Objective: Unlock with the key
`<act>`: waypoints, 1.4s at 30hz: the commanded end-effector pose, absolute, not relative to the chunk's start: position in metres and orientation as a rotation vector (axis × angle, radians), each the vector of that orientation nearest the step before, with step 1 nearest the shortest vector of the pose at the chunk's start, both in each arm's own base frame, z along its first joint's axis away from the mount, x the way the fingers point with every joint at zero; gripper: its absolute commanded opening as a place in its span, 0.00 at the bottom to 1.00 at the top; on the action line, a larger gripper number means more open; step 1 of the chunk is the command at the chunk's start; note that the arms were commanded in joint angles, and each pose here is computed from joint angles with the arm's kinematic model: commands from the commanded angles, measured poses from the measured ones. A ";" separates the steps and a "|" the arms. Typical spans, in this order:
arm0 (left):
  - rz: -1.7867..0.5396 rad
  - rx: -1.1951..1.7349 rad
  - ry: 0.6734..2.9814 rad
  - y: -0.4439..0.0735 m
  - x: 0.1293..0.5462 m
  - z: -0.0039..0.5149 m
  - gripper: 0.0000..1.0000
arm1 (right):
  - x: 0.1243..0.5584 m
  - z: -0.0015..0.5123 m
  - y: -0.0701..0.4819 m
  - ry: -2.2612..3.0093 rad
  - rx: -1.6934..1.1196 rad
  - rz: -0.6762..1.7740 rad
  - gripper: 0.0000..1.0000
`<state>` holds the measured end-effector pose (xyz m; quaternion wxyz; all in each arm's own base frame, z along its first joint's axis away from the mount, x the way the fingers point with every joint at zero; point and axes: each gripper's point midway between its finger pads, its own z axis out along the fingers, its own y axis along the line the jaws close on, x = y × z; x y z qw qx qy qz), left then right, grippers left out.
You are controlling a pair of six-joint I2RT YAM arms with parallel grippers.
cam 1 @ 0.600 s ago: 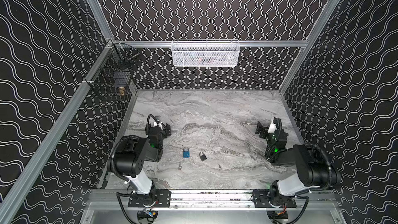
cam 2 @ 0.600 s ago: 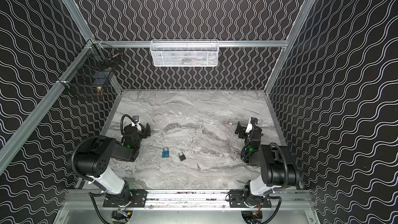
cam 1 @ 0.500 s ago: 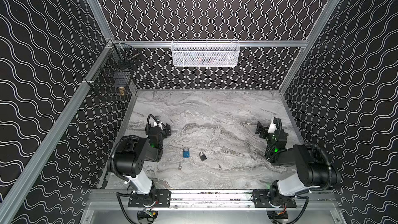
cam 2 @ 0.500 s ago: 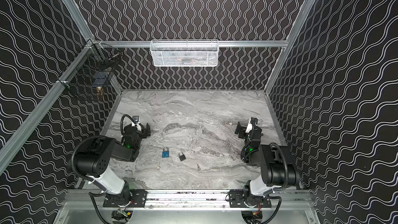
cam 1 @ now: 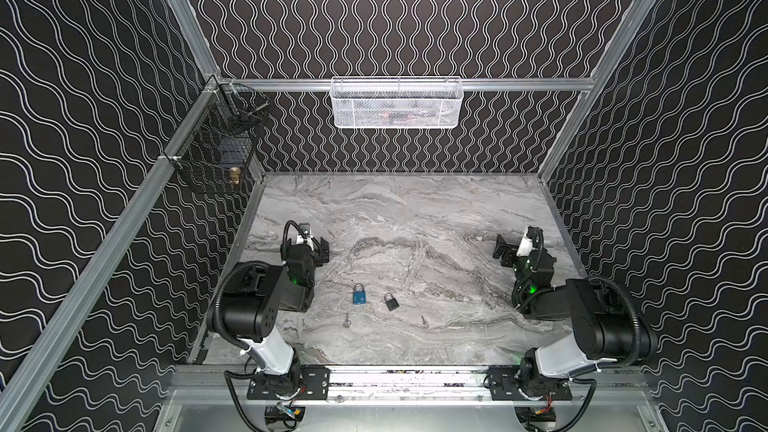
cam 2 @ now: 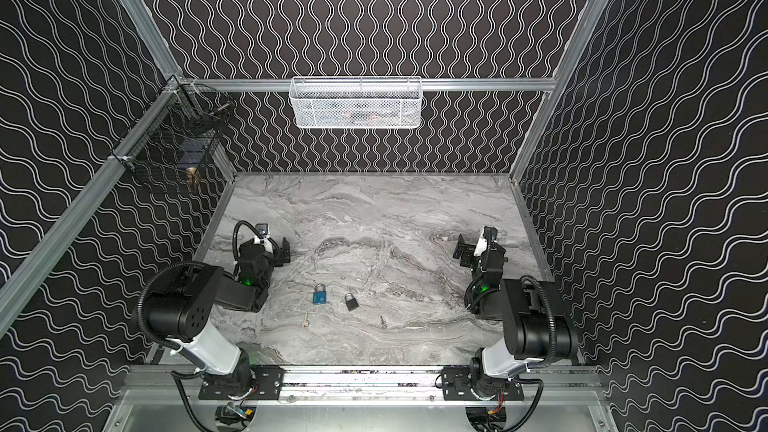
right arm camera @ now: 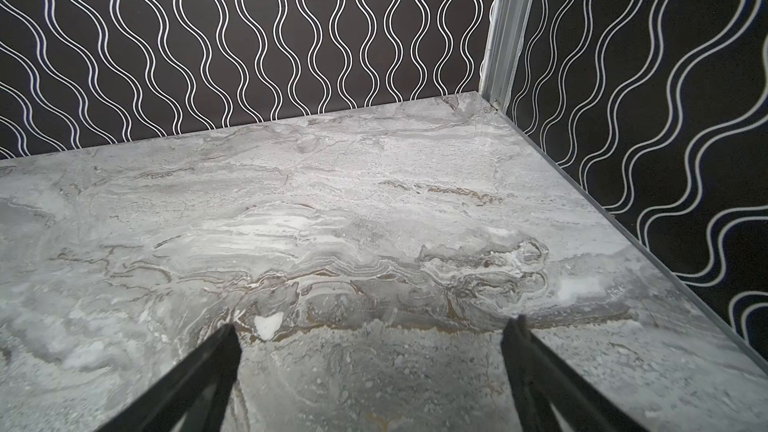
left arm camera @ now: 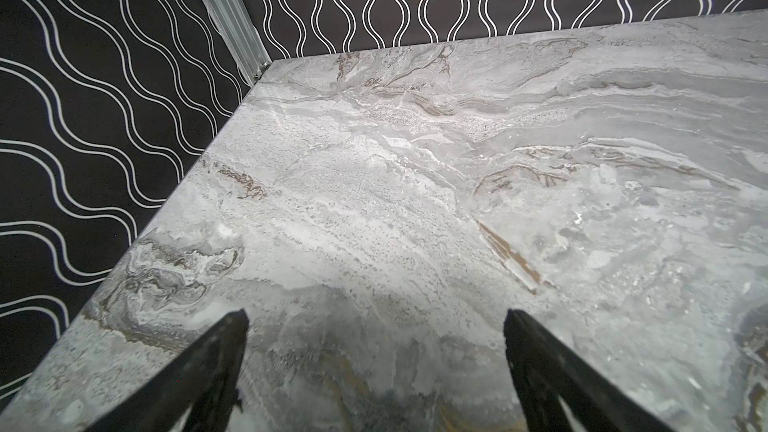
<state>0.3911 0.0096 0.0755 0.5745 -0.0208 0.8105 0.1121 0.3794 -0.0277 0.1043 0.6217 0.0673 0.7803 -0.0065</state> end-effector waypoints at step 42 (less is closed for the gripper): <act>0.244 -0.039 1.802 0.008 0.376 0.119 0.99 | 0.372 0.148 -0.027 1.714 0.146 -0.012 0.99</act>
